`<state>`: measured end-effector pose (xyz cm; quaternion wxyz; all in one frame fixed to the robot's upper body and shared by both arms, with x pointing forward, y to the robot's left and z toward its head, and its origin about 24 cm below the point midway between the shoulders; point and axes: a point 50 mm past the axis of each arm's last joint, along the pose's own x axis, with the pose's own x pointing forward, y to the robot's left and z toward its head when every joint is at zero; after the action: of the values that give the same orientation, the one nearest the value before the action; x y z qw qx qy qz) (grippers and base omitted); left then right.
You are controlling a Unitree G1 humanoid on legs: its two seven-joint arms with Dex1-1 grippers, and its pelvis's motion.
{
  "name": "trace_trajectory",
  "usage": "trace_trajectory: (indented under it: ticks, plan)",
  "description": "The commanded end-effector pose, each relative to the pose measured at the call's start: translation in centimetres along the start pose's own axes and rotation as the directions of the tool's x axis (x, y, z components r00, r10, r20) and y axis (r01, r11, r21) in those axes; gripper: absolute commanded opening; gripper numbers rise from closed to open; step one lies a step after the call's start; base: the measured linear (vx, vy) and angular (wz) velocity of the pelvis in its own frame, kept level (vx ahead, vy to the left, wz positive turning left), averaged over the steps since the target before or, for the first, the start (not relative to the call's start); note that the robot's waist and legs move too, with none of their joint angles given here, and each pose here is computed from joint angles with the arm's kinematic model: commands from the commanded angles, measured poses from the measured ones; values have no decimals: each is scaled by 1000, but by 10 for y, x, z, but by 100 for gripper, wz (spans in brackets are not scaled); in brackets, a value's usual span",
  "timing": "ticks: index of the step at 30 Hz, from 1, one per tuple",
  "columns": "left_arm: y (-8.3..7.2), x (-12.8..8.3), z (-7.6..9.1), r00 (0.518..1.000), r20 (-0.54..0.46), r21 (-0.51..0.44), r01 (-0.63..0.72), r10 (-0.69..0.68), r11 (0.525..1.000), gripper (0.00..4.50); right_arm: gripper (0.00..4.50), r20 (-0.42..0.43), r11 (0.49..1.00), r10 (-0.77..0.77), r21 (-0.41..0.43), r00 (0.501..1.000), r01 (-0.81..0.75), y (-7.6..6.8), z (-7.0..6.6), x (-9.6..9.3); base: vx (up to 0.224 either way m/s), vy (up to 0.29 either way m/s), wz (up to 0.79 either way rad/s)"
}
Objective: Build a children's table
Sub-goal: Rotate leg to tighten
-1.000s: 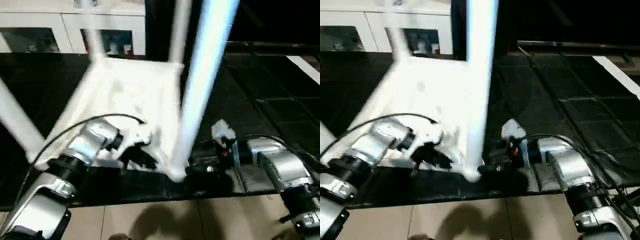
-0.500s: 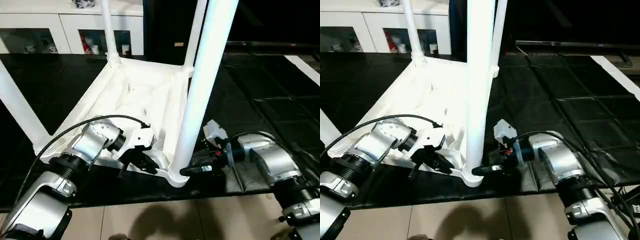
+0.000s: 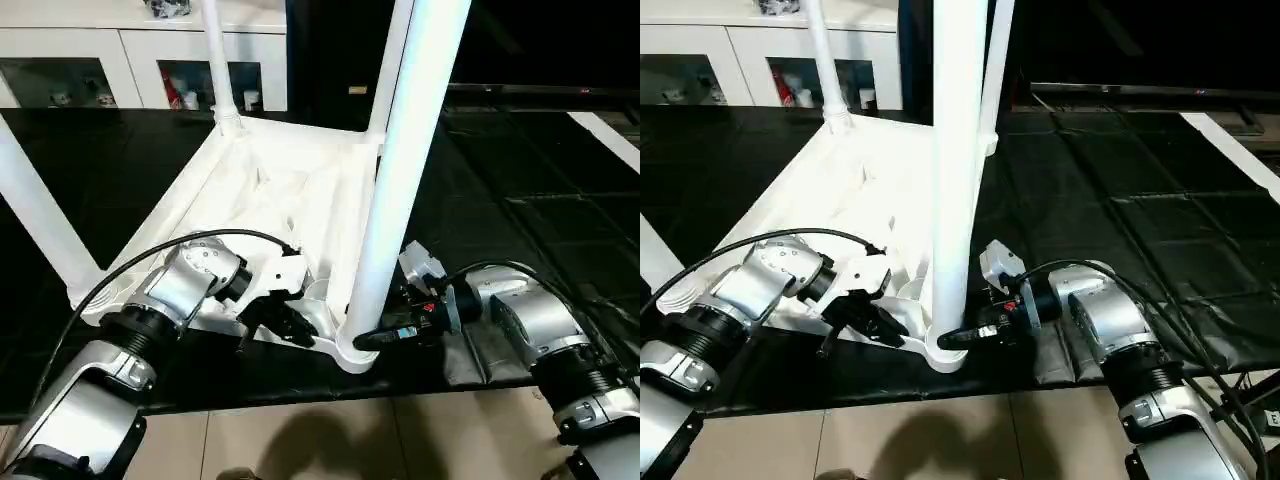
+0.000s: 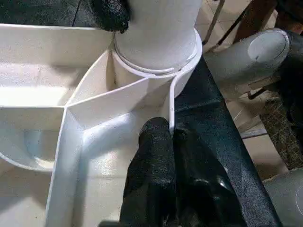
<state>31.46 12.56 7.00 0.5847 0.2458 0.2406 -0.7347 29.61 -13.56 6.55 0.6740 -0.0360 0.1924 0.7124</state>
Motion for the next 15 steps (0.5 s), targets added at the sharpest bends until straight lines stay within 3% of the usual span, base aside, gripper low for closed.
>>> trace_trajectory:
  ticks: [1,4,7,8,9,12,13,15]
  plan:
    - [4,2,10,1000,-5,39,5,-5,999,0,213,26,1000,-9,-8,1000,9,-2,7,-1,0,0,0]
    - [9,4,12,998,38,-15,-50,50,999,0,209,61,998,-65,23,996,64,-1,5,1,0,0,0]
    - [15,7,16,988,79,-80,-130,136,988,0,207,78,976,-215,55,973,211,-4,1,10,0,0,0]
    - [18,9,17,980,94,-107,-163,173,981,0,207,82,956,-289,79,954,283,-6,-1,14,0,0,0]
    - [23,12,22,965,122,-149,-215,234,965,0,206,105,907,-416,126,903,403,-10,-3,22,0,0,0]
    - [26,16,27,948,147,-187,-254,282,949,0,200,108,841,-530,196,841,504,-15,-4,29,0,0,0]
    - [26,16,27,948,147,-187,-254,282,949,0,200,108,841,-530,196,841,504,-15,-4,29,0,0,0]
    - [33,21,35,917,176,-239,-313,358,919,0,198,96,757,-636,271,766,594,-22,-5,38,0,0,0]
